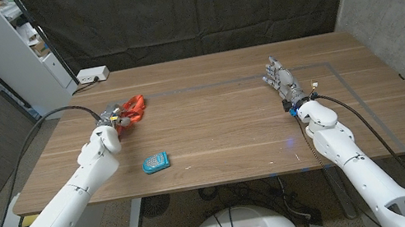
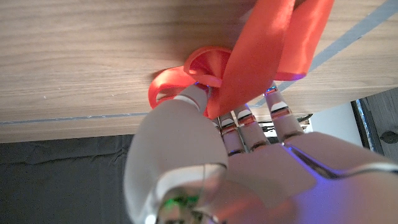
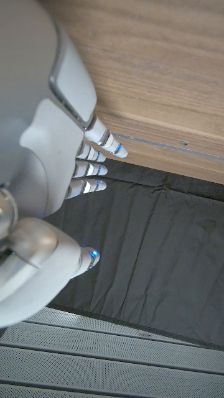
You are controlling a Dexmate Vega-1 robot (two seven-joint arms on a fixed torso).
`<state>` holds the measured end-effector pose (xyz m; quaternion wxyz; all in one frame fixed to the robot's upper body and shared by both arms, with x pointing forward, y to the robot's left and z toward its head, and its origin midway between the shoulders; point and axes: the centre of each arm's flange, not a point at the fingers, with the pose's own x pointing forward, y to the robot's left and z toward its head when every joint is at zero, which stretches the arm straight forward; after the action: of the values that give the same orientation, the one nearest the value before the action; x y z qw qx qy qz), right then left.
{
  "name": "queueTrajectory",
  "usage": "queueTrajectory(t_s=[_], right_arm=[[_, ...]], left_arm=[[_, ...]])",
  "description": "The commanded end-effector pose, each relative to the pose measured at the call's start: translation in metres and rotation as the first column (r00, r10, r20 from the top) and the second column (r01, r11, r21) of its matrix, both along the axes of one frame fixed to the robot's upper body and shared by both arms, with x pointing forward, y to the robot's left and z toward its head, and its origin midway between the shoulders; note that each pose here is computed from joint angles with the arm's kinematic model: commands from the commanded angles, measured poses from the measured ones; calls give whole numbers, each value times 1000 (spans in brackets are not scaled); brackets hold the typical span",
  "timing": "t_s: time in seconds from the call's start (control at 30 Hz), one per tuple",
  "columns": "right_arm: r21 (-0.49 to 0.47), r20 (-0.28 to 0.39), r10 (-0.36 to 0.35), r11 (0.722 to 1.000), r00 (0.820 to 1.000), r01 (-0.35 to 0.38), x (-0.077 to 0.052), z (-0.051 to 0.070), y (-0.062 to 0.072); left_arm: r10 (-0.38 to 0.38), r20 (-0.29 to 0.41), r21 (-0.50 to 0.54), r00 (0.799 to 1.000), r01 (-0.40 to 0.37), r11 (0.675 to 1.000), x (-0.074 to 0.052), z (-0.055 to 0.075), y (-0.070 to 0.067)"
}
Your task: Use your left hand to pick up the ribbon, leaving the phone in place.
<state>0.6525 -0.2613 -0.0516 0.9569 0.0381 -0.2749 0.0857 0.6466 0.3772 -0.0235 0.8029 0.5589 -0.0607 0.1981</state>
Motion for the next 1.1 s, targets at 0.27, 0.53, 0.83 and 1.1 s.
queueTrajectory(t_s=[0.27,0.53,0.83,1.1], right_arm=[[26,5,16,1000,1000,-16,1,-2,1],[20,11,15,1000,1000,-15,1,2,-1],[7,12,20,1000,1000,-20,0,4,-2],[2,17,27,1000,1000,-27,1,7,0]], left_arm=[[33,73,-41,997,-30,999,-14,16,-3],[33,87,-60,996,-28,998,-15,16,-4],[35,86,-65,996,-29,997,-17,18,-4],[43,97,-68,994,-36,997,-20,22,-5]])
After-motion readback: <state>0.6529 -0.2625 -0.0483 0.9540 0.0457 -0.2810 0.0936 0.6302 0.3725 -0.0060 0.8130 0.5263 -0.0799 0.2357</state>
